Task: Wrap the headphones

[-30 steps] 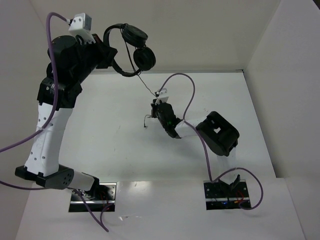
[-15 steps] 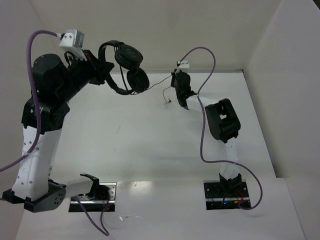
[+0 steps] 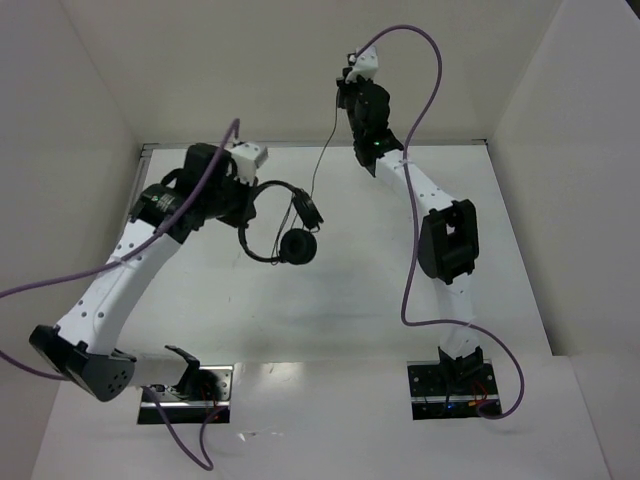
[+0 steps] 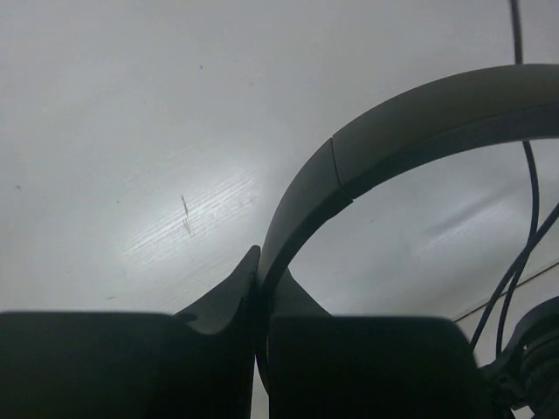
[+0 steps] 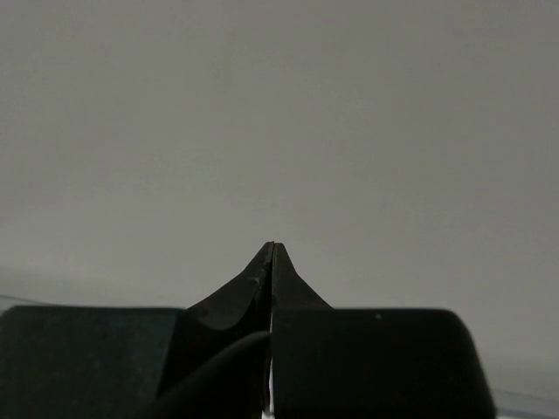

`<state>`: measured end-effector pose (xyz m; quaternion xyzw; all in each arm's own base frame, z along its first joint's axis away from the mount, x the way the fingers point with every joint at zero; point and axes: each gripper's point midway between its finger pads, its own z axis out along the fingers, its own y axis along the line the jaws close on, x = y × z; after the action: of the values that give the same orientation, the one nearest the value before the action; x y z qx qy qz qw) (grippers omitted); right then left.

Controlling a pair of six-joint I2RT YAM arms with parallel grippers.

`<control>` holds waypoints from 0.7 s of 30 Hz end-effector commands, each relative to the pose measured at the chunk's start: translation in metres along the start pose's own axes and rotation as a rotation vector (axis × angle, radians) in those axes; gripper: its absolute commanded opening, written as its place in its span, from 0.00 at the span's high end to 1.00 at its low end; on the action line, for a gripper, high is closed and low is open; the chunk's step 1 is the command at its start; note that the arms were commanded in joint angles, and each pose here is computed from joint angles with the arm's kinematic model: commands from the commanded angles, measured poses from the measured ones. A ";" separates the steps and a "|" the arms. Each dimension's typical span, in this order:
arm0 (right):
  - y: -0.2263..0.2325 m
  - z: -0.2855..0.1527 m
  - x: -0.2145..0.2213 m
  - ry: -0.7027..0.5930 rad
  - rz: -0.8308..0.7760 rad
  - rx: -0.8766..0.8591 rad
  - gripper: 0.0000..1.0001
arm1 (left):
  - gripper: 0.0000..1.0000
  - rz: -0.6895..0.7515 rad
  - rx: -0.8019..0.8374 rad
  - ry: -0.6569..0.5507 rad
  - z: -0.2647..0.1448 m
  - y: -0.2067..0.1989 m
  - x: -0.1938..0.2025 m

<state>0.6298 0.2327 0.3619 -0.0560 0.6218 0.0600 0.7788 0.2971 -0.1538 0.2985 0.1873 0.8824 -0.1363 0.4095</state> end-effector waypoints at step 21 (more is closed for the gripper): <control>-0.021 -0.096 -0.204 -0.199 -0.128 -0.024 0.99 | 1.00 0.261 -0.572 0.370 0.124 0.049 0.097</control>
<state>0.5338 0.2143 0.4754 -0.1186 0.5940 0.0360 0.7948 0.3196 -0.1516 0.1372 0.2563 0.9191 0.1656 0.2492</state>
